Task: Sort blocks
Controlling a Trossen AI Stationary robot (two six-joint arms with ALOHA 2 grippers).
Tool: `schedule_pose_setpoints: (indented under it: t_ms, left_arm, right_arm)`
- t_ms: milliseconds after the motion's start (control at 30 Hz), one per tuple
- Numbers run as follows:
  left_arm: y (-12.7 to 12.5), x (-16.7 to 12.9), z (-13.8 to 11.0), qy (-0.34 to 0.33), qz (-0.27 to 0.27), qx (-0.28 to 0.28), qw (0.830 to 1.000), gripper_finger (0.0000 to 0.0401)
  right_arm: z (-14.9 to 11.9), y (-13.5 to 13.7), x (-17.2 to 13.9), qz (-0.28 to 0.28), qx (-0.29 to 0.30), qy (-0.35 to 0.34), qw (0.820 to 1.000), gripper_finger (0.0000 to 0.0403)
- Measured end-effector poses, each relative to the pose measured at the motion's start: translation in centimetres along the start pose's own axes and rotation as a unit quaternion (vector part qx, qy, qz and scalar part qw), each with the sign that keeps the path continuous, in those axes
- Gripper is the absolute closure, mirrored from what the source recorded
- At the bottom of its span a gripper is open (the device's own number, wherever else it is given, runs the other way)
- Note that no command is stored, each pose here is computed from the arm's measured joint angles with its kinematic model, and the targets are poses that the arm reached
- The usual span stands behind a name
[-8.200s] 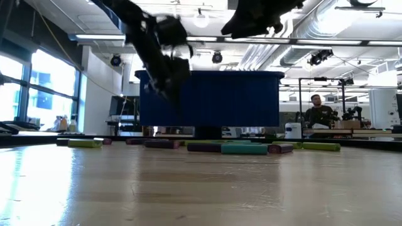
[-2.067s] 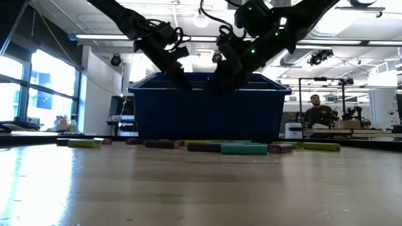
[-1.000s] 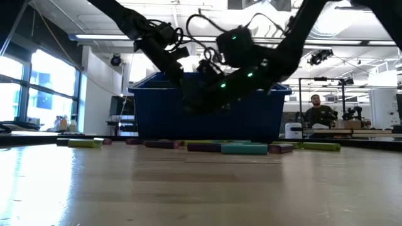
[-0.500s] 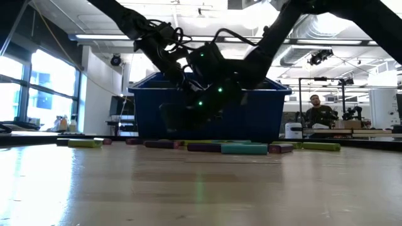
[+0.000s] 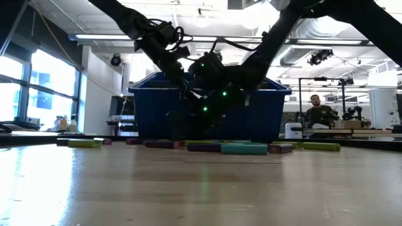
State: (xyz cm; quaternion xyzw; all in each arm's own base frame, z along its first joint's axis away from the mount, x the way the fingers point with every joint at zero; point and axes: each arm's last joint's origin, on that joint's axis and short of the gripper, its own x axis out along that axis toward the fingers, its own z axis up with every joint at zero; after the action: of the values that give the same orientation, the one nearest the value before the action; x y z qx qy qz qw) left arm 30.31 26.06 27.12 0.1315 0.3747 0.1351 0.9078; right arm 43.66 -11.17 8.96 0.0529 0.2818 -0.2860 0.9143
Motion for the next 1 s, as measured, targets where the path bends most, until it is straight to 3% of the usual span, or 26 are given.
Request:
schedule_pose_setpoints:
  t_ms: [233, 400, 533, 733, 900, 1000]
  left_arm:
    - [0.0, 0.0, 0.0, 0.000, 0.000, 0.000, 1.000, 0.0221]
    - [0.0, 0.0, 0.0, 0.001, 0.001, 0.002, 1.000, 0.0221]
    - [0.0, 0.0, 0.0, 0.001, 0.001, 0.002, 1.000, 0.0221]
    - [0.0, 0.0, 0.0, 0.001, 0.001, 0.002, 1.000, 0.0221]
    - [0.0, 0.0, 0.0, 0.002, 0.001, 0.001, 1.000, 0.0221]
    - [0.0, 0.0, 0.0, 0.005, 0.006, 0.002, 1.000, 0.0221]
  right_arm:
    - [-0.3, 1.0, -2.0, 0.020, -0.024, 0.087, 0.996, 0.0201]
    - [0.2, 2.7, -6.8, 0.031, -0.093, 0.179, 0.979, 0.0201]
    - [1.6, 3.2, -10.4, -0.012, -0.118, 0.185, 0.976, 0.0201]
    - [1.9, 4.0, -11.9, -0.032, -0.076, 0.164, 0.983, 0.0201]
    - [1.4, 4.2, -12.1, -0.079, 0.015, 0.160, 0.984, 0.0201]
    - [2.1, 4.1, -11.8, -0.098, 0.058, 0.116, 0.987, 0.0201]
